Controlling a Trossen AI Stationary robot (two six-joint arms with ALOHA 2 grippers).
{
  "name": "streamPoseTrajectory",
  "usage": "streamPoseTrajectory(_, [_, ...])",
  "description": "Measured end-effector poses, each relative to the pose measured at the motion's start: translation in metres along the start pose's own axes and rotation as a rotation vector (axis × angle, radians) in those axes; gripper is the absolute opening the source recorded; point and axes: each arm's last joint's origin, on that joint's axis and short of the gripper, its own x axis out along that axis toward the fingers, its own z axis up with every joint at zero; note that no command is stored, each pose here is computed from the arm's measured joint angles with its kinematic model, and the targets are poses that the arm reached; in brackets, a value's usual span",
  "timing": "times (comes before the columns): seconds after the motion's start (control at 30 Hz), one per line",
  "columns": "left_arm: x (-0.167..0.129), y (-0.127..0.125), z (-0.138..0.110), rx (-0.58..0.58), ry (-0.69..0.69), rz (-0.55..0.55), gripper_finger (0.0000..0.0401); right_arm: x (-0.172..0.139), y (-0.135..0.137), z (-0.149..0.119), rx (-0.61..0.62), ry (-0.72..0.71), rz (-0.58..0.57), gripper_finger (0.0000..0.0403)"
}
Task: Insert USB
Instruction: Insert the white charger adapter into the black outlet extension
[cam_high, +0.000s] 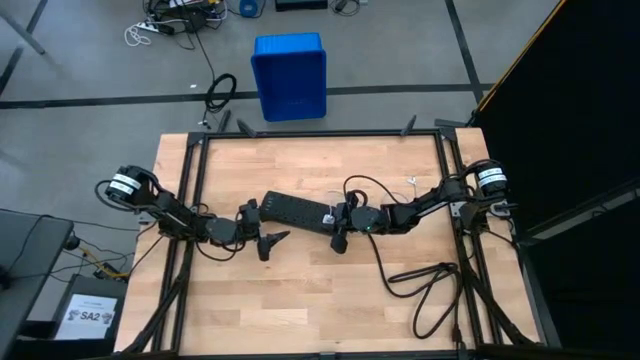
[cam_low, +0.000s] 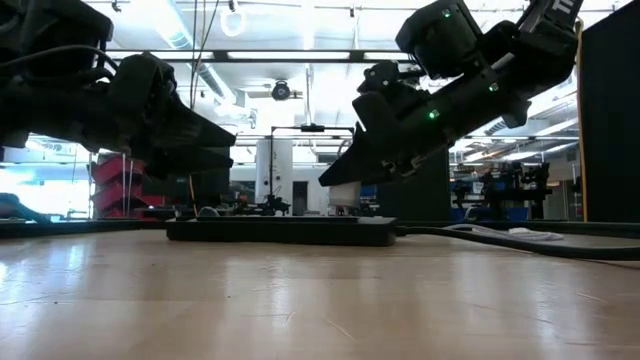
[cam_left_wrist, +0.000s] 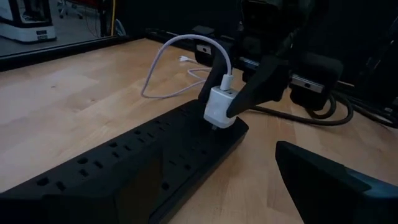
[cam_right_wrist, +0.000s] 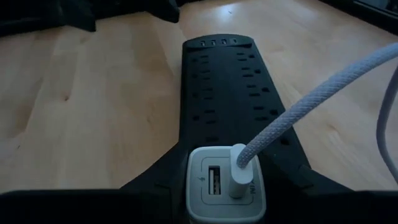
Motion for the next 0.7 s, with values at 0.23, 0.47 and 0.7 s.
streamPoseTrajectory(0.23, [-0.0001,0.0002,-0.0004,0.003,0.004,0.001,0.0296,0.0003,0.0008,-0.0033,-0.014,0.034,-0.008,0.0116])
streamPoseTrajectory(0.47, [0.0,0.0003,-0.0006,0.004,0.005,0.002,0.0296,-0.0001,-0.0003,-0.0068,-0.031,0.074,-0.022,0.0116])
streamPoseTrajectory(0.7, [-0.0001,0.0005,-0.0009,0.006,0.007,0.003,0.0296,-0.0006,-0.0012,-0.0106,-0.043,0.111,-0.03,0.0116])
